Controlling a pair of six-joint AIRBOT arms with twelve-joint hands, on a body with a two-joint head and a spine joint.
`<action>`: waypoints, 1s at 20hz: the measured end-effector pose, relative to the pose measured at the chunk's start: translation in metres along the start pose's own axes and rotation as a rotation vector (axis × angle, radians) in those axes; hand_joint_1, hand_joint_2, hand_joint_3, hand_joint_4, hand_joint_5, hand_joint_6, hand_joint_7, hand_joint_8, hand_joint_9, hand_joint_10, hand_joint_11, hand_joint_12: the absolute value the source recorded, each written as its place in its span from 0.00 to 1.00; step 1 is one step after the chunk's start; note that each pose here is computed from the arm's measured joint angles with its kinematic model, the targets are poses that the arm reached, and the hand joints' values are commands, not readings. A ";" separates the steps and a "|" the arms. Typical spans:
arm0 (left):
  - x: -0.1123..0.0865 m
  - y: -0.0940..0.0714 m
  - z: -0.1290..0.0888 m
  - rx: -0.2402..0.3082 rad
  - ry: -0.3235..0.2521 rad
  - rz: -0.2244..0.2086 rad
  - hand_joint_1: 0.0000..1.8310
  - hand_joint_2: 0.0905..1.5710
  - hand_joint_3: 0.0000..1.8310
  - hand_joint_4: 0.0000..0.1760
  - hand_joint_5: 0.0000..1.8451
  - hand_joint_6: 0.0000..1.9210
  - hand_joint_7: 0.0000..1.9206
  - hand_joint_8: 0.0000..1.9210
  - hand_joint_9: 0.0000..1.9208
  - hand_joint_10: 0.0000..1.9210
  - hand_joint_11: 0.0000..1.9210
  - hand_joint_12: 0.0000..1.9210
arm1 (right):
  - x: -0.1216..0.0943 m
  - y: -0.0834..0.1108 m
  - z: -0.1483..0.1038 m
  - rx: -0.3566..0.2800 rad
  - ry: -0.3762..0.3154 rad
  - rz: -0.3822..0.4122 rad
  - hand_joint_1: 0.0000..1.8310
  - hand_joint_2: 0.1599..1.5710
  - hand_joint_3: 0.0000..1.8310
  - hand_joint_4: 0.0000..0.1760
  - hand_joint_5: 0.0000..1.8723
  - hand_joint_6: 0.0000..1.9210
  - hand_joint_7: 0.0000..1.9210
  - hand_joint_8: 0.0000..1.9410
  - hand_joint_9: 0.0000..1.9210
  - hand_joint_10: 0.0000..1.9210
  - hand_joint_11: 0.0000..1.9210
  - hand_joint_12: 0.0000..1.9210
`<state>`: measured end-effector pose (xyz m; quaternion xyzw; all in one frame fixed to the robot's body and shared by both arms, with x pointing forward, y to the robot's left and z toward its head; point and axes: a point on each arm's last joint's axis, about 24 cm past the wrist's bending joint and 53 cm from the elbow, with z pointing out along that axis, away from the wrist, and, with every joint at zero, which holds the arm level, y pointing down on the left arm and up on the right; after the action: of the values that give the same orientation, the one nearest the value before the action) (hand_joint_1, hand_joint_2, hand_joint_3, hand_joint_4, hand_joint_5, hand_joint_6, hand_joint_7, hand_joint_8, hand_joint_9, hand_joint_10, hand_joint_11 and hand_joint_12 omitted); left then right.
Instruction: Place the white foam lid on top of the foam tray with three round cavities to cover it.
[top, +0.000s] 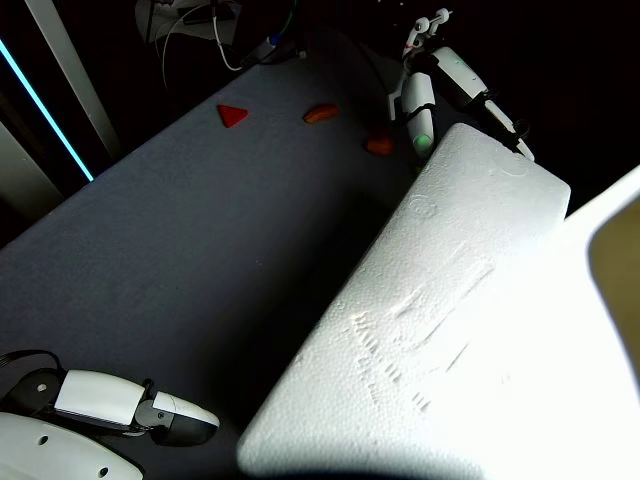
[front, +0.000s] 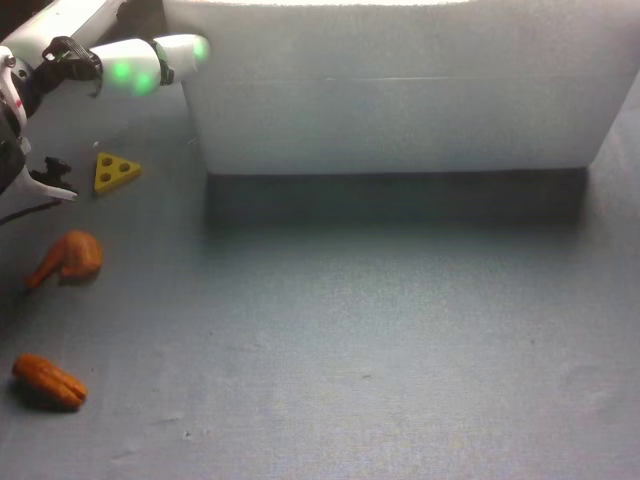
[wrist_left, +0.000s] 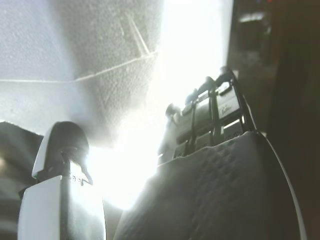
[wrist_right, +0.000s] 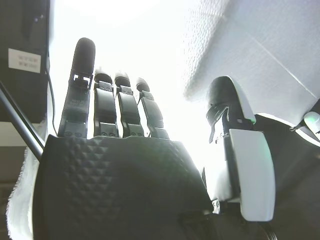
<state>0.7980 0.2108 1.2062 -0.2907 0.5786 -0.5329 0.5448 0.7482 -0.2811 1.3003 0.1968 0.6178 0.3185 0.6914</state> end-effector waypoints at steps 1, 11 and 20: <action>0.002 0.001 -0.001 0.001 0.003 -0.005 0.27 0.71 0.00 0.21 0.00 0.00 0.00 0.00 0.00 0.00 0.00 0.12 | 0.000 0.000 0.000 0.000 -0.001 0.001 0.17 0.80 0.00 0.00 0.00 0.00 0.00 0.00 0.00 0.00 0.00 0.42; -0.004 -0.006 -0.035 0.056 0.018 0.012 0.25 0.69 0.00 0.34 0.00 0.00 0.00 0.00 0.00 0.00 0.02 0.01 | -0.003 0.007 -0.016 -0.026 -0.009 -0.046 0.20 0.80 0.00 0.00 0.00 0.00 0.00 0.00 0.00 0.00 0.00 0.36; 0.002 -0.017 -0.056 0.109 0.054 0.040 0.26 0.69 0.00 0.30 0.00 0.00 0.00 0.00 0.00 0.00 0.00 0.13 | 0.004 0.019 -0.040 -0.078 -0.002 -0.101 0.21 0.77 0.00 0.00 0.00 0.00 0.00 0.00 0.00 0.15 0.00 0.84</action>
<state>0.7403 0.2215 1.2125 -0.2346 0.5687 -0.5603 0.5547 0.7049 -0.2695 1.3032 0.1385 0.6136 0.3069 0.7143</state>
